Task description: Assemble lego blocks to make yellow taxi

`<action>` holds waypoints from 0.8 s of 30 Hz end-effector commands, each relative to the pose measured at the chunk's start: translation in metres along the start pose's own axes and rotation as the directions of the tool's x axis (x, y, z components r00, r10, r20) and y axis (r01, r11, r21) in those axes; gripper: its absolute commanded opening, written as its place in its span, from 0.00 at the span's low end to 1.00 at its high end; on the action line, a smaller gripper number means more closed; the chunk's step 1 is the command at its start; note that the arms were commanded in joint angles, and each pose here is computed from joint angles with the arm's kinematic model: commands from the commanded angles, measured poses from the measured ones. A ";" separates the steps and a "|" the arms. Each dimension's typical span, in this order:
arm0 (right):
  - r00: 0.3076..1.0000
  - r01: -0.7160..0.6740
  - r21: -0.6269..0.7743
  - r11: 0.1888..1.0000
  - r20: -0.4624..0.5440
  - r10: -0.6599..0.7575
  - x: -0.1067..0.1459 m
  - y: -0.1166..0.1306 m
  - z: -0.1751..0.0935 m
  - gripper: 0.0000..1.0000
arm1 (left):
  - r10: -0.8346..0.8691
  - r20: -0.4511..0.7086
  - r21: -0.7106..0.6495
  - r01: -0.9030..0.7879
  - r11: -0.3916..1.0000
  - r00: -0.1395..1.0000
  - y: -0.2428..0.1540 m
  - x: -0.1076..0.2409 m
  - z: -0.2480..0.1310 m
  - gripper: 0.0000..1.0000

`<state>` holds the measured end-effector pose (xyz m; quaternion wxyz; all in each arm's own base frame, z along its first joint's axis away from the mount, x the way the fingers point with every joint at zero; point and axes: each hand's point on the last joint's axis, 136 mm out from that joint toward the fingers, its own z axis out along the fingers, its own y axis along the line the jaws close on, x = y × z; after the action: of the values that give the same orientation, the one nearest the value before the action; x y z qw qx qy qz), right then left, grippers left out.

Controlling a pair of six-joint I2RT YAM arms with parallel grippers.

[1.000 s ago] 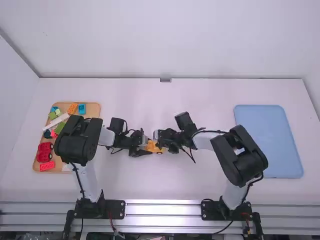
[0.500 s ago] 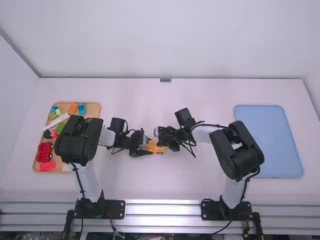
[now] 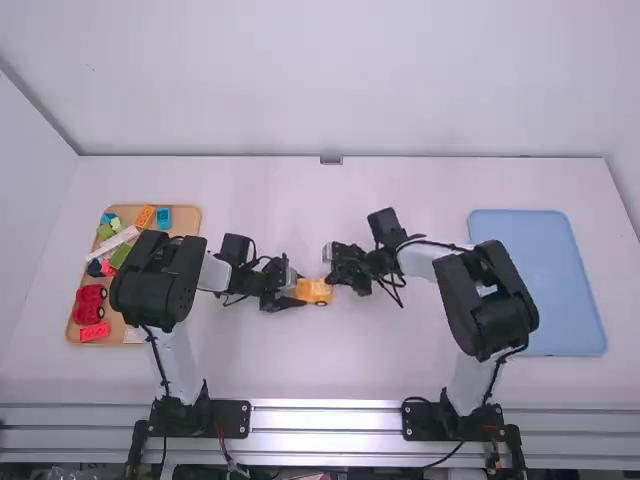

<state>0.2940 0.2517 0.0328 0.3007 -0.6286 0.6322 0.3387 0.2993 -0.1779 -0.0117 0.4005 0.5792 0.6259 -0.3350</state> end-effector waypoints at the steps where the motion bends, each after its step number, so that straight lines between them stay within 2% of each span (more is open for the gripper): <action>1: 0.995 0.055 0.099 0.994 0.072 -0.062 -0.040 -0.022 -0.036 0.02 | -0.013 0.026 0.013 0.013 1.000 1.000 0.002 -0.008 0.004 0.52; 3: 0.997 0.024 0.139 0.990 0.074 -0.035 -0.044 -0.028 -0.050 0.16 | -0.018 0.014 0.008 0.018 1.000 1.000 0.004 -0.009 0.008 0.52; 4: 0.997 0.017 0.145 0.989 0.076 -0.029 -0.045 -0.029 -0.052 0.20 | -0.018 0.010 0.008 0.018 1.000 1.000 0.004 -0.009 0.009 0.53; 5: 0.997 -0.011 0.179 0.984 0.073 -0.002 -0.046 -0.034 -0.062 0.37 | 0.000 -0.017 0.006 0.000 1.000 1.000 0.004 -0.007 0.014 0.57; 6: 0.997 -0.023 0.190 0.981 0.072 0.010 -0.045 -0.035 -0.066 0.44 | 0.007 -0.029 0.006 -0.007 1.000 1.000 0.003 -0.007 0.017 0.58; 7: 0.997 -0.026 0.193 0.981 0.070 0.013 -0.045 -0.035 -0.068 0.50 | 0.013 -0.033 0.011 -0.013 1.000 0.999 0.002 -0.007 0.019 0.59; 9: 0.997 -0.026 0.196 0.980 0.071 0.013 -0.045 -0.035 -0.070 0.57 | 0.022 -0.044 0.011 -0.022 1.000 0.999 0.002 -0.007 0.021 0.63; 10: 0.997 -0.029 0.195 0.980 0.073 0.015 -0.046 -0.035 -0.070 0.62 | 0.016 -0.047 0.008 -0.015 1.000 0.999 0.004 -0.008 0.021 0.70; 11: 0.997 -0.029 0.195 0.980 0.073 0.015 -0.046 -0.035 -0.070 0.62 | 0.016 -0.047 0.008 -0.015 1.000 0.999 0.004 -0.008 0.021 0.70; 12: 0.997 -0.027 0.190 0.981 0.070 0.014 -0.046 -0.034 -0.068 0.64 | -0.003 -0.047 -0.005 0.002 1.000 0.999 0.007 -0.007 0.020 0.76; 15: 0.999 -0.020 0.194 0.981 0.049 0.011 -0.045 -0.033 -0.065 0.73 | -0.010 -0.040 -0.019 0.009 1.000 0.999 0.012 -0.009 0.018 1.00; 20: 1.000 -0.025 0.212 0.977 0.016 0.022 -0.045 -0.035 -0.058 0.82 | -0.005 -0.039 -0.022 0.004 1.000 0.999 0.014 -0.018 0.013 0.99; 24: 0.999 -0.037 0.232 0.972 0.022 0.032 -0.048 -0.039 -0.058 0.88 | -0.008 -0.041 -0.039 0.006 0.999 0.999 0.013 -0.043 -0.007 0.99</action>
<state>0.3317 0.2349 0.0980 0.3681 -0.5840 0.6679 0.2780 0.2993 -0.1924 -0.0035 0.3585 0.5716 0.6610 -0.3284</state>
